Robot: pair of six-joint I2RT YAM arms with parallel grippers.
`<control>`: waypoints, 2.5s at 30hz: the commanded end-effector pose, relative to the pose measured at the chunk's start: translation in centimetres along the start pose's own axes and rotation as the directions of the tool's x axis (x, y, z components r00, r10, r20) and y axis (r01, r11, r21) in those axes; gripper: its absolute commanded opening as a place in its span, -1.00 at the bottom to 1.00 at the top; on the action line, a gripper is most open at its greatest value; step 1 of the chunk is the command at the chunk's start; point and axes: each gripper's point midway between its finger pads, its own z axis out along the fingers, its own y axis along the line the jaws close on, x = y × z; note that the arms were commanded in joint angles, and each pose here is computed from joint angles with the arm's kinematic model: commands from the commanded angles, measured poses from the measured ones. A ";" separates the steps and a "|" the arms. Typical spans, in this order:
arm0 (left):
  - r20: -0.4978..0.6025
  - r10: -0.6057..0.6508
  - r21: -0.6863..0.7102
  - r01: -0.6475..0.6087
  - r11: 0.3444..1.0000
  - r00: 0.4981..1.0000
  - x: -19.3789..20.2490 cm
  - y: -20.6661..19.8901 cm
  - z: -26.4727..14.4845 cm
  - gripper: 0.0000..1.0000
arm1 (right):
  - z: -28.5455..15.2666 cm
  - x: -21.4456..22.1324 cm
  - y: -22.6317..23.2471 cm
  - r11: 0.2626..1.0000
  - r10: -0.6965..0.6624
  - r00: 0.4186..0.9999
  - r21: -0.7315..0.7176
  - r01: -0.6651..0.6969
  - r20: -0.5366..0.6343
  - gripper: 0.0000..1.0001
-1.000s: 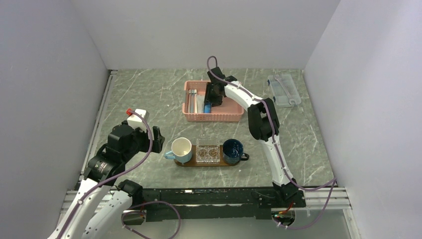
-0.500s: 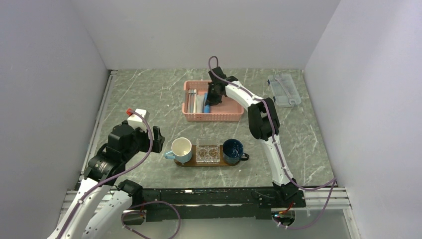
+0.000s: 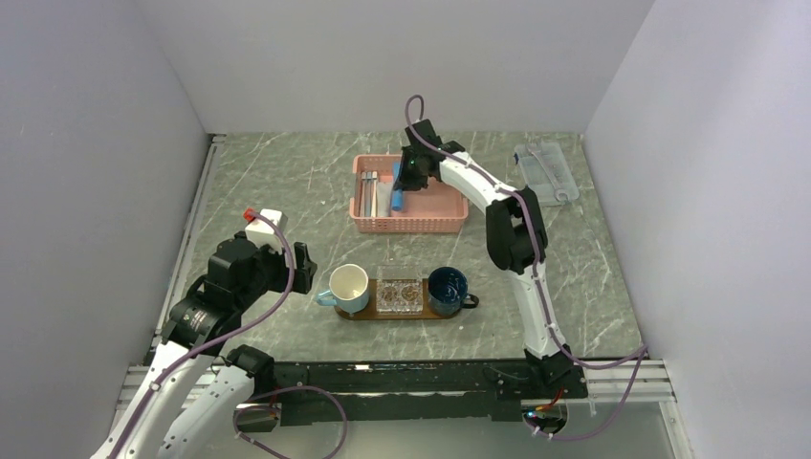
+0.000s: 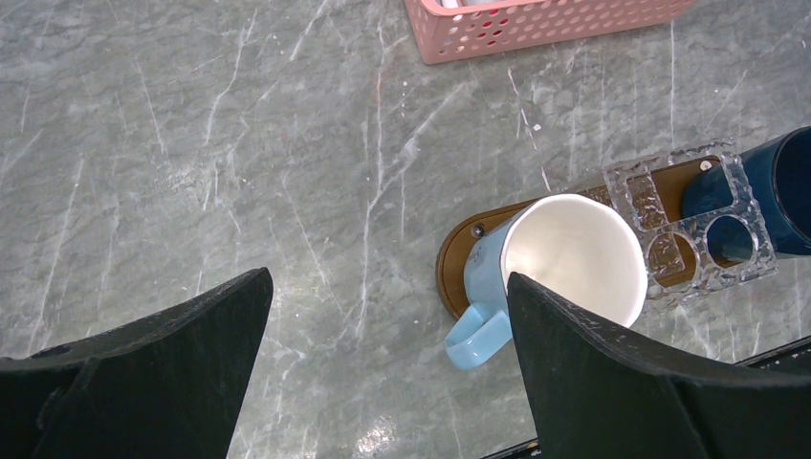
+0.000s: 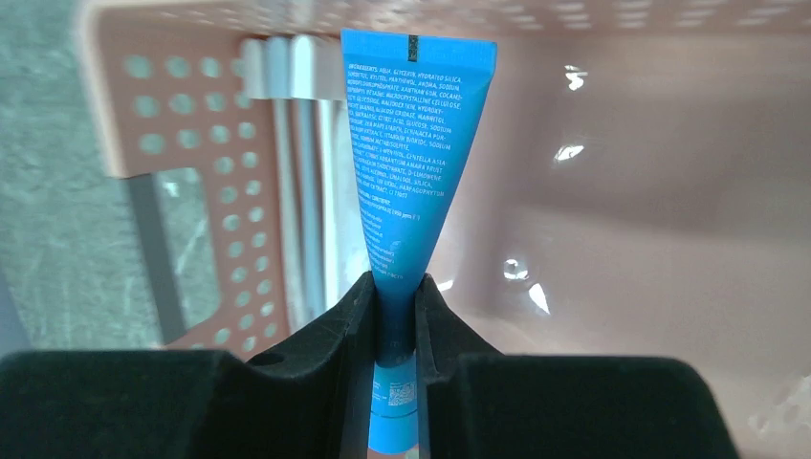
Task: Prepare toiletry sets of a toothbrush and toothpaste on the tray
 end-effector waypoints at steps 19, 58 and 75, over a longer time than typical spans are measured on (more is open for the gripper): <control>0.189 0.011 0.241 -0.057 0.969 0.982 -9.1 -5.3 -3.5 0.98 | -21.6 -4.2 9.4 0.869 -0.289 0.816 -0.220 0.443 0.500 -0.78; -0.084 -0.049 0.788 0.097 0.609 0.995 -6.9 -15.4 -9.5 0.98 | -36.8 22.0 11.7 0.187 -0.734 0.441 -0.471 0.862 0.517 -0.74; -0.264 -0.027 0.831 0.241 0.502 0.964 -4.8 -16.7 -8.0 0.68 | -37.7 23.8 13.3 0.114 -0.763 0.376 -0.464 0.879 0.525 -0.66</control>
